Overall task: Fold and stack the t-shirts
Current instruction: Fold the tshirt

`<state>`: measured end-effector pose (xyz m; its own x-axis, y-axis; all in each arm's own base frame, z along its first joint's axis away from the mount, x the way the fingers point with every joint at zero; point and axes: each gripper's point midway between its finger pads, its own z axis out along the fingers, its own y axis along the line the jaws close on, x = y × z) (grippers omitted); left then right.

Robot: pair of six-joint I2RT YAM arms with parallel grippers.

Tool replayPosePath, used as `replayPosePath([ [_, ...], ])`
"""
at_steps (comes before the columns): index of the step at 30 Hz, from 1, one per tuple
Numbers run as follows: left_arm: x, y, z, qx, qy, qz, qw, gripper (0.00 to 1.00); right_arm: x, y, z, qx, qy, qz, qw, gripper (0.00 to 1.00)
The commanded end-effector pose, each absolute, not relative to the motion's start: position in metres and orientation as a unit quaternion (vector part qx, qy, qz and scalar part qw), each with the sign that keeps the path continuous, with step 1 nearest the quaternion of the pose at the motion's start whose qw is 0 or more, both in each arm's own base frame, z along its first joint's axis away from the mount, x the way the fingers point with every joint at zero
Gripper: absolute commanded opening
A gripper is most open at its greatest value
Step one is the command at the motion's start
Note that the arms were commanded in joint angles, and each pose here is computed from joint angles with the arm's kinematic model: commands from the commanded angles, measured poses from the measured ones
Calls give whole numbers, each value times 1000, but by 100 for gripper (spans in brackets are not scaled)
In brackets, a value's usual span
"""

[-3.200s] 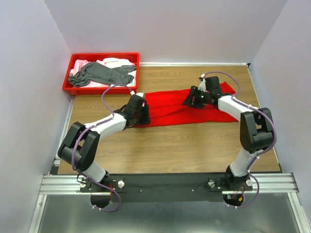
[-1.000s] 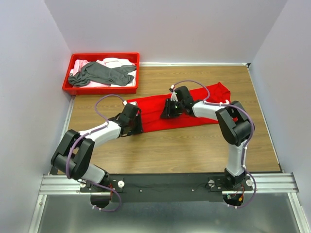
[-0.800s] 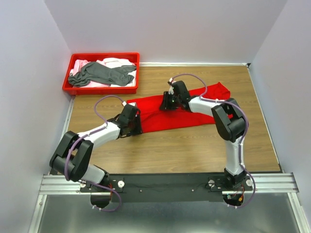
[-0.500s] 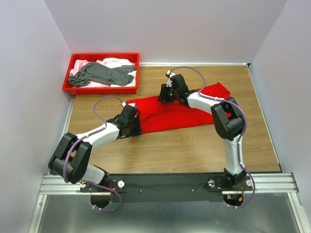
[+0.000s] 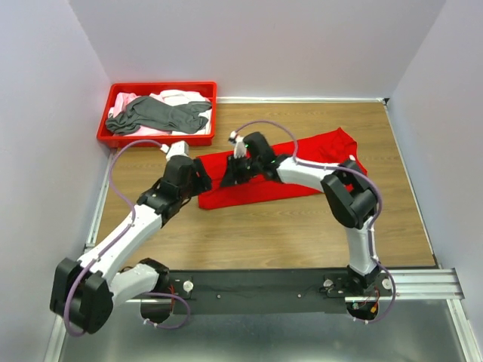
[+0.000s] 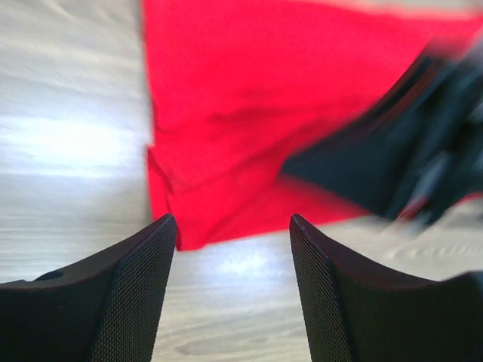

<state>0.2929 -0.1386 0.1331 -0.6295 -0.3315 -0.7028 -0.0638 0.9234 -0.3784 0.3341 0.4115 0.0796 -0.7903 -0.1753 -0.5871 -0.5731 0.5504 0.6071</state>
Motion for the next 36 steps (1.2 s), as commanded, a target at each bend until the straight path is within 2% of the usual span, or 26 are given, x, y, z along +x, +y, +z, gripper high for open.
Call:
replayPosePath([
  [1, 301, -98, 161, -157, 861, -115, 470, 74, 309, 439, 53, -242, 845, 435, 194, 25],
  [6, 302, -64, 186, -161, 834, -77, 522, 79, 310, 453, 34, -245, 846, 437, 180, 25],
  [12, 302, -43, 212, -154, 800, -44, 578, 80, 312, 456, 22, -245, 851, 428, 179, 25],
  [23, 301, -46, 208, -146, 796, -56, 585, 80, 355, 465, 27, -232, 852, 408, 231, 26],
  [29, 303, -53, 204, -133, 801, -65, 580, 80, 412, 466, 42, -212, 847, 388, 295, 32],
  [32, 304, -58, 201, -122, 804, -74, 577, 80, 448, 461, 75, -190, 833, 398, 333, 37],
  [36, 308, -84, 187, -78, 824, -119, 548, 80, 480, 408, 115, -137, 839, 384, 361, 44],
])
